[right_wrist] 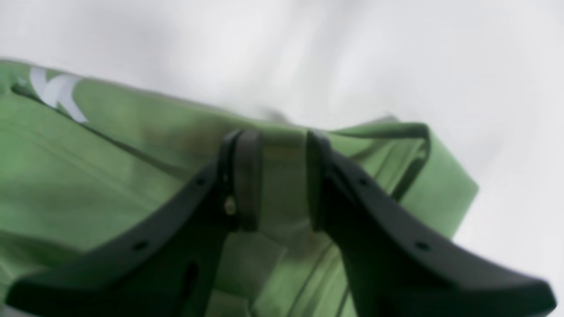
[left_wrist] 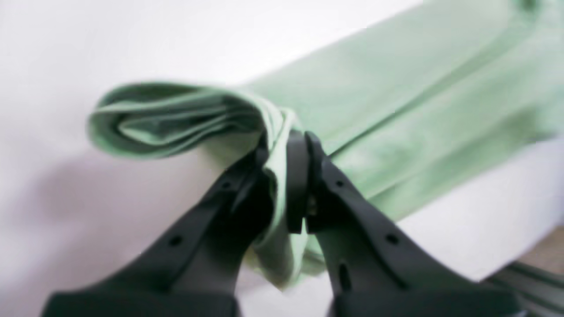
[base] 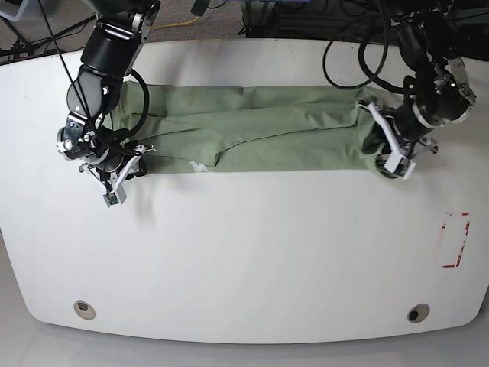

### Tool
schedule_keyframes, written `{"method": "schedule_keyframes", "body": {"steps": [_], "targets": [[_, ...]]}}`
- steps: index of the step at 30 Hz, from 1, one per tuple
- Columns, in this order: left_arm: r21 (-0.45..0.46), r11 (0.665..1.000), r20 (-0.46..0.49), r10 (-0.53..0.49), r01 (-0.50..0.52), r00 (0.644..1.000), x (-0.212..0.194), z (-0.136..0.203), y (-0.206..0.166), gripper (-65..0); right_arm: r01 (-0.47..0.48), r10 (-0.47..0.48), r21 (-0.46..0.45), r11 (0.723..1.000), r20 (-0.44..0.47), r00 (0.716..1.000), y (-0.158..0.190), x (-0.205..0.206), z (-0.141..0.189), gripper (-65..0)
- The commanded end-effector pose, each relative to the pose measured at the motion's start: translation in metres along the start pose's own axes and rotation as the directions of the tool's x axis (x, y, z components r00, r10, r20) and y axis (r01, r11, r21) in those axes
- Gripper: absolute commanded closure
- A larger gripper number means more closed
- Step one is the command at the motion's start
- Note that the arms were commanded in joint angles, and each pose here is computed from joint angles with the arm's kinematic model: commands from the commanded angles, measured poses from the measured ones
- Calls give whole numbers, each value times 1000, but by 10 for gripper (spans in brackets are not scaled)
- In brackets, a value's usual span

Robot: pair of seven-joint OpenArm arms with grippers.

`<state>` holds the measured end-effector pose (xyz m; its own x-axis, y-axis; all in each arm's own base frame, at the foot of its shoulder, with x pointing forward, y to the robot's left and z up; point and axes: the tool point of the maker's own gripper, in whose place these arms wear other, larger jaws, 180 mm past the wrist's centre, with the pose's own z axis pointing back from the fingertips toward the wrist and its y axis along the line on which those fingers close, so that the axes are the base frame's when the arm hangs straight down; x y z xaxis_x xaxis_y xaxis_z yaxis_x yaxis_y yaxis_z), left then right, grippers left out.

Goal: Fold the T-shirt properly
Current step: 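Grasp the folded shirt end with the left gripper and push it toward the right gripper, then fold the strip end with the left gripper over toward the right gripper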

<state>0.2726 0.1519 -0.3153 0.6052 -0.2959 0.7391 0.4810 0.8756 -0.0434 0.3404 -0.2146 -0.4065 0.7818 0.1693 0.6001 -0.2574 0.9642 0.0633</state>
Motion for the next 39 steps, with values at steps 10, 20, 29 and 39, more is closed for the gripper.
{"method": "schedule_keyframes", "body": {"steps": [10, 20, 29, 39], "targets": [[-250, 961, 127, -88, 118, 988, 64, -43, -92, 0, -16, 17, -14, 1000, 62, 998, -7, 21, 7, -154], [-283, 942, 77, -166, 182, 983, 61, -60, -120, 0, -16, 17, -14, 1000, 62, 998, -7, 21, 7, -154], [-305, 916, 43, -260, 260, 965, 52, -64, -136, -88, -16, 17, -14, 1000, 62, 998, -7, 21, 7, -154], [-390, 850, 81, -350, 353, 933, 57, -65, -177, -431, -16, 17, -14, 1000, 62, 998, -7, 21, 7, -155]]}}
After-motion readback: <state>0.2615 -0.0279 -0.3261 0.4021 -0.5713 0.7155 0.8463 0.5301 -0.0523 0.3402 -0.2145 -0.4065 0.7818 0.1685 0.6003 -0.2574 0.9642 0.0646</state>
